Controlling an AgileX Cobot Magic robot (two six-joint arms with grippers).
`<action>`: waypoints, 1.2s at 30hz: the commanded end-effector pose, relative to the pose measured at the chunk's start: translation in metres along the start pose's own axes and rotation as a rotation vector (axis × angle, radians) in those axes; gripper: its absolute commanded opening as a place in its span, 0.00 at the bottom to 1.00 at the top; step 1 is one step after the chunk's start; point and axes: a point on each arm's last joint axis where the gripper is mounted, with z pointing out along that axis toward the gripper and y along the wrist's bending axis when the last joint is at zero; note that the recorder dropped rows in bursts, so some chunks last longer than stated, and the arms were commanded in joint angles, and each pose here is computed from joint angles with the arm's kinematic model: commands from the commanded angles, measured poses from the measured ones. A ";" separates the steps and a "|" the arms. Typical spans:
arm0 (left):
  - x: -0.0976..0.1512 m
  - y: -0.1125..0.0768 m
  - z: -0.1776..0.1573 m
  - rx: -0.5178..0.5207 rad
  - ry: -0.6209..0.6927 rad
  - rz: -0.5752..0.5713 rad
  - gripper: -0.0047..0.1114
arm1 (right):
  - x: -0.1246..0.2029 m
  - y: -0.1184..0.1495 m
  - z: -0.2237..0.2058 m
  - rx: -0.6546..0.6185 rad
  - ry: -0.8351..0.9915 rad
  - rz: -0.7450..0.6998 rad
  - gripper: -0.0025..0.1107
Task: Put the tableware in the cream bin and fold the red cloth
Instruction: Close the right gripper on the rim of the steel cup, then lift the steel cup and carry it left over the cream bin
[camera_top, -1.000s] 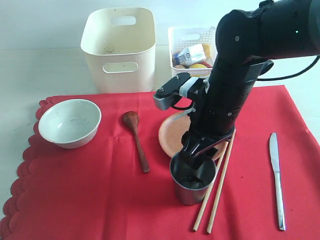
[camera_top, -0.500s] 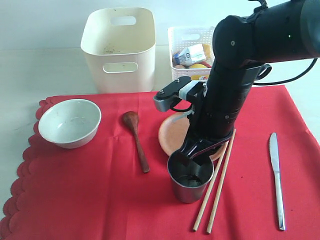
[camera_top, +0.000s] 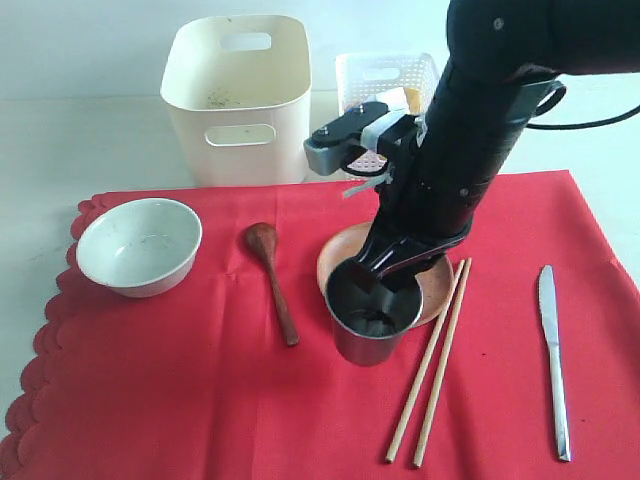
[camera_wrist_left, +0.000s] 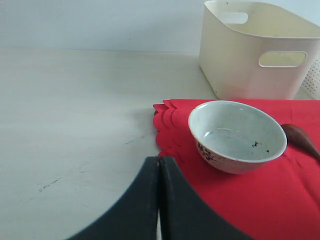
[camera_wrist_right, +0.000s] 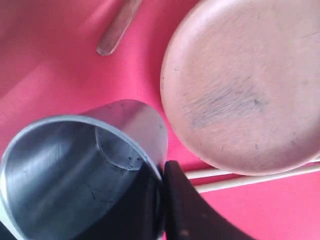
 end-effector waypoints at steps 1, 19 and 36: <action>0.000 0.000 0.000 0.002 -0.012 -0.010 0.04 | -0.003 0.004 -0.024 0.035 -0.117 -0.015 0.02; 0.000 0.000 0.000 0.002 -0.012 -0.010 0.04 | -0.080 -0.002 -0.103 0.118 -0.517 0.026 0.02; 0.000 0.000 0.000 0.002 -0.012 -0.010 0.04 | -0.152 -0.037 -0.099 0.247 -0.615 0.084 0.02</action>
